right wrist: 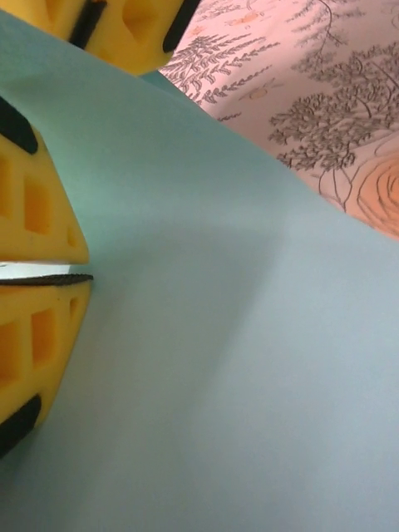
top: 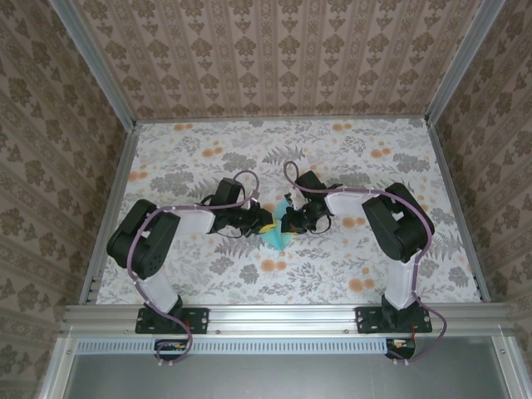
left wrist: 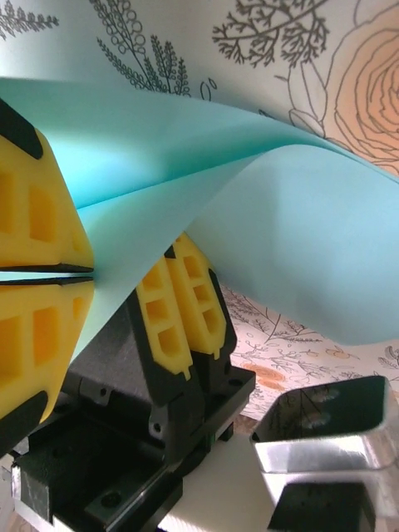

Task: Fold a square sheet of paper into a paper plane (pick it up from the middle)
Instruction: Fold the triangle a second time at the center of the table.

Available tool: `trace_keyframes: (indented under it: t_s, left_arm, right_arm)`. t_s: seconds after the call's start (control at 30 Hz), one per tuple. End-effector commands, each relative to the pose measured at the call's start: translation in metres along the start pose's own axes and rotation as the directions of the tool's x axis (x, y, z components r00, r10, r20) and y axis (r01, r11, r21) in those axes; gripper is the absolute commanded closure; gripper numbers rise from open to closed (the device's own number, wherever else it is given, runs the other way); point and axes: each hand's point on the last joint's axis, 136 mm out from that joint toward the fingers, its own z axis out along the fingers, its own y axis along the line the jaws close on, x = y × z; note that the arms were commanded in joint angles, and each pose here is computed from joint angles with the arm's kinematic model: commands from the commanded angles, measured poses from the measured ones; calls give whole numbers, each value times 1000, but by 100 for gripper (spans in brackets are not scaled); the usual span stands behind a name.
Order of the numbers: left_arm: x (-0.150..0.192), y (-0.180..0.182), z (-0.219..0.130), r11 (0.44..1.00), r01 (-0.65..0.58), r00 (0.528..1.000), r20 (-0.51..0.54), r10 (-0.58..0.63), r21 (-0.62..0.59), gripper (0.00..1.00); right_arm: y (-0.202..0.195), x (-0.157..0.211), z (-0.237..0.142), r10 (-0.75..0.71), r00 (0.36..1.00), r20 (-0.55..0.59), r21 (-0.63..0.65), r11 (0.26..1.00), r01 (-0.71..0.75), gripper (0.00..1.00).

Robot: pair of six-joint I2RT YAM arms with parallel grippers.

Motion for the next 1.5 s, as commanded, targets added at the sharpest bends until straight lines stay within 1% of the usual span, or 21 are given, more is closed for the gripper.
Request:
trace_keyframes:
  t_s: [0.0, 0.27, 0.53, 0.63, 0.7, 0.77, 0.8, 0.83, 0.93, 1.03, 1.07, 1.2, 1.27, 1.47]
  left_arm:
    - [-2, -5, 5, 1000, 4, 1000, -17, -3, 20, 88]
    - [0, 4, 12, 1000, 20, 999, -32, -20, 0, 88]
    - [1, 16, 15, 998, 46, 998, -34, -47, -40, 88]
    - [2, 20, 15, 997, 50, 998, -37, -52, -53, 88]
    - [2, 21, 16, 997, 50, 998, -36, -52, -57, 88]
    - [2, 21, 16, 997, 50, 998, -36, -52, -57, 88]
    - [2, 21, 16, 997, 49, 998, -37, -51, -56, 88]
    - [3, 22, 17, 997, 51, 998, -40, -53, -56, 88]
    - [2, 21, 17, 998, 46, 998, -39, -48, -53, 88]
    - [2, 20, 17, 998, 45, 998, -38, -47, -52, 88]
    - [2, 20, 17, 998, 46, 998, -38, -48, -52, 88]
    - [3, 20, 17, 998, 46, 998, -41, -48, -51, 89]
    - [2, 19, 17, 998, 46, 998, -39, -48, -50, 88]
    - [2, 16, 17, 998, 42, 998, -37, -44, -42, 89]
  right_arm:
    - [-14, 15, 5, 70, 996, -58, 46, 997, -67, 90]
    - [-18, 19, 8, 102, 992, -70, 56, 994, -99, 99]
    - [-8, 10, -8, 96, 995, -18, 67, 993, -95, 99]
    - [-7, 8, -18, 111, 994, 10, 77, 991, -112, 97]
    - [-5, 7, -27, 117, 993, 36, 70, 990, -119, 94]
    - [0, 6, -36, 116, 992, 59, 47, 992, -118, 88]
    - [3, 7, -39, 116, 991, 61, 27, 993, -118, 83]
    - [5, 7, -41, 118, 991, 61, 13, 993, -119, 80]
    - [9, 12, -43, 117, 992, 49, -19, 993, -116, 72]
    - [15, 15, -42, 108, 993, 41, -59, 993, -105, 61]
    - [15, 15, -41, 109, 993, 36, -65, 992, -106, 60]
    - [15, 19, -33, 107, 994, -7, -74, 991, -107, 59]
    - [14, 20, -28, 107, 994, -23, -69, 992, -108, 60]
    - [15, 17, -25, 99, 995, -23, -80, 992, -101, 64]
